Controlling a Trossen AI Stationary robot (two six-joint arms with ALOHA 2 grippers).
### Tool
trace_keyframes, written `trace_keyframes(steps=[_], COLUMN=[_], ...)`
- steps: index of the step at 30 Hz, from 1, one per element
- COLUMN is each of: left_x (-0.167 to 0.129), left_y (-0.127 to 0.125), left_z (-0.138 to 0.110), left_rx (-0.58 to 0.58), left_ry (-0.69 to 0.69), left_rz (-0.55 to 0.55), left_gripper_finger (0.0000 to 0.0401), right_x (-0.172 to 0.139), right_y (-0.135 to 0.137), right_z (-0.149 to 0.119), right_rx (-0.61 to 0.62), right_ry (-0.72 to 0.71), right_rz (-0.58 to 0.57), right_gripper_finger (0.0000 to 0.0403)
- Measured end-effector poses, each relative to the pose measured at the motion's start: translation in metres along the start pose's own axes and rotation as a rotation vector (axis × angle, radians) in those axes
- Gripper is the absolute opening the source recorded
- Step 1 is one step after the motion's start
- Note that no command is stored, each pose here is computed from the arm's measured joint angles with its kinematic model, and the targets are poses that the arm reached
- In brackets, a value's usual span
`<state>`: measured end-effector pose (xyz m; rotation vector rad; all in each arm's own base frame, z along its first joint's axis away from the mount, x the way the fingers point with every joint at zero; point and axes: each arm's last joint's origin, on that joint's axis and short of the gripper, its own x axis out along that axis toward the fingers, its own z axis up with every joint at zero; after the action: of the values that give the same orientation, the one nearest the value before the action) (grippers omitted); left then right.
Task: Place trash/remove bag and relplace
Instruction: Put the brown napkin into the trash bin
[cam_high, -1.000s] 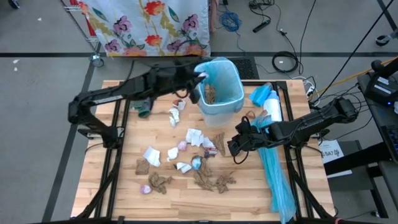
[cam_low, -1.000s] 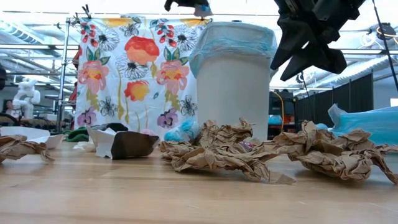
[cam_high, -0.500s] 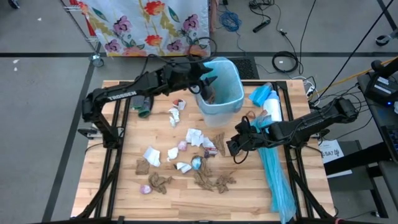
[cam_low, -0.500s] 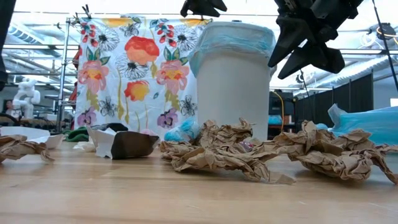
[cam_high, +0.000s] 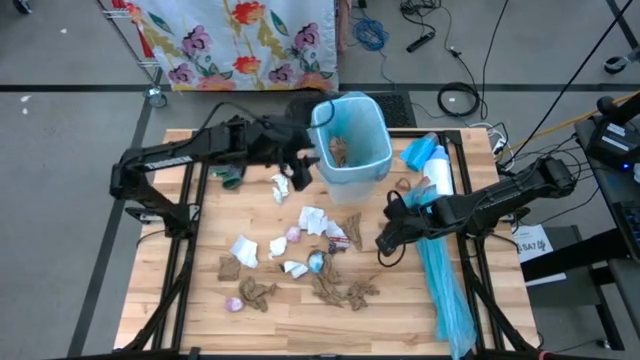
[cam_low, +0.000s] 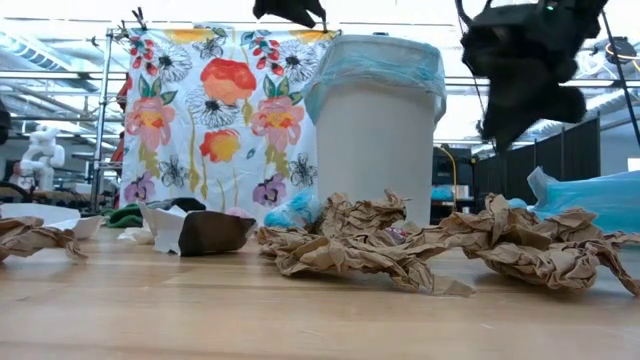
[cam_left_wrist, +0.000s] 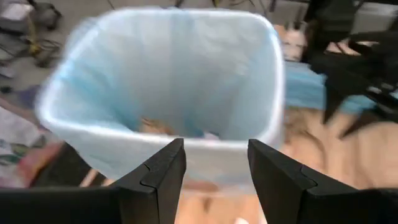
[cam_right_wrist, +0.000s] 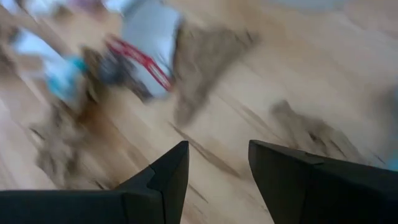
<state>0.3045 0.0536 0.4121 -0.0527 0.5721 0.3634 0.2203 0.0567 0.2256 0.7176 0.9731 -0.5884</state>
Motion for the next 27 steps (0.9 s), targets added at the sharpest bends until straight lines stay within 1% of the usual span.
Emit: trace_keyframes(steps=[5, 7, 10, 12, 17, 21, 27], left_x=[-0.009, -0.008, -0.010, -0.014, -0.015, -0.020, -0.031], left_y=[-0.011, -0.016, -0.024, -0.028, -0.038, -0.046, -0.060], left_z=[-0.034, -0.055, -0.081, -0.100, -0.140, -0.160, -0.171], left_rx=[-0.074, -0.115, -0.192, -0.236, -0.350, -0.416, -0.447], left_ry=[0.011, 0.027, -0.006, -0.005, 0.038, 0.048, 0.014], left_rz=[-0.045, -0.060, -0.085, -0.092, -0.078, -0.074, -0.054], left_gripper_finger=[0.0178, 0.0178, 0.0178, 0.0178, 0.0178, 0.0178, 0.0178], right_x=[-0.001, -0.001, -0.001, 0.001, 0.012, 0.027, 0.052], right_y=[-0.009, -0.011, -0.015, -0.016, -0.015, -0.014, -0.016], right_z=[-0.005, -0.006, -0.005, -0.004, -0.002, -0.001, 0.003], right_rx=[-0.029, -0.050, -0.093, -0.120, -0.252, -0.319, -0.389], right_ry=[0.065, 0.075, 0.081, 0.087, 0.115, 0.153, 0.213], right_rz=[-0.084, -0.106, -0.139, -0.155, -0.184, -0.232, -0.299], right_gripper_finger=[0.0160, 0.0160, 0.0160, 0.0160, 0.0160, 0.0160, 0.0160])
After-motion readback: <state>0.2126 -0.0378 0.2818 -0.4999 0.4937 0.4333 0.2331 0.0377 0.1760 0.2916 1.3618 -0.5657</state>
